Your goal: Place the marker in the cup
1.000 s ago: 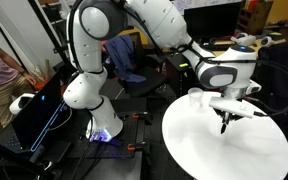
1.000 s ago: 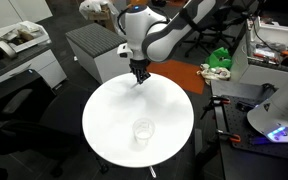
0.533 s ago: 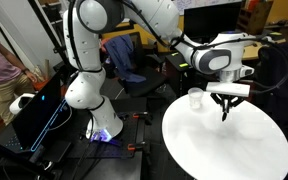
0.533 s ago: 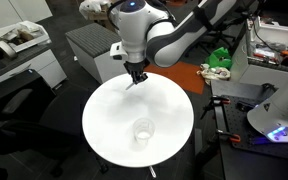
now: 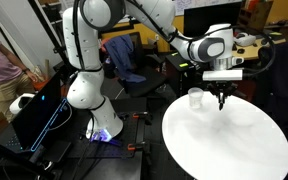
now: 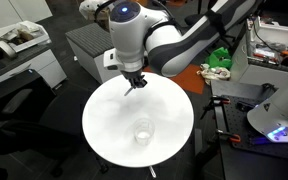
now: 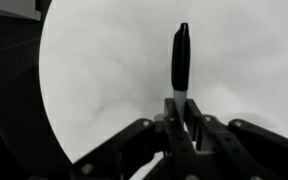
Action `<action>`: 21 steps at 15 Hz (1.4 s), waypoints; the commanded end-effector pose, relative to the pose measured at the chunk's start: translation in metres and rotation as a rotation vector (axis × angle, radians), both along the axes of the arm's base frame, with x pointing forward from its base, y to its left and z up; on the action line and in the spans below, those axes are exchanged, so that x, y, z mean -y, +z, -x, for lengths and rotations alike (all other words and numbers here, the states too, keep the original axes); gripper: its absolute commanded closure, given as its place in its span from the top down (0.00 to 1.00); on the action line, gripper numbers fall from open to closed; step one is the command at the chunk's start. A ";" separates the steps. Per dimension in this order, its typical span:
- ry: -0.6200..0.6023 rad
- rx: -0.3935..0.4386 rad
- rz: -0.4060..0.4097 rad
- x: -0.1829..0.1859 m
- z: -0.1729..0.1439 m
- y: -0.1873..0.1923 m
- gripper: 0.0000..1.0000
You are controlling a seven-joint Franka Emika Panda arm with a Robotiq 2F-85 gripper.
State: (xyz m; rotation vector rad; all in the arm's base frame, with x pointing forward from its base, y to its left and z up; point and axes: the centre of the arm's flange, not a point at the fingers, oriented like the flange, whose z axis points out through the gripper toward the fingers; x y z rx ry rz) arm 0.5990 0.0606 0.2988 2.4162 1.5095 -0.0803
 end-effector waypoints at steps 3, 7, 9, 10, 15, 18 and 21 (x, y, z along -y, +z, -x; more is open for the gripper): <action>0.047 -0.041 0.090 -0.036 0.007 0.022 0.03; 0.095 -0.080 0.124 -0.062 0.014 0.025 0.03; 0.118 -0.101 0.138 -0.073 0.016 0.024 0.03; 0.127 -0.109 0.146 -0.078 0.017 0.022 0.03; 0.179 -0.165 0.165 -0.096 0.021 0.018 0.03; 0.218 -0.203 0.168 -0.104 0.023 0.015 0.03; 0.260 -0.242 0.171 -0.108 0.025 0.010 0.03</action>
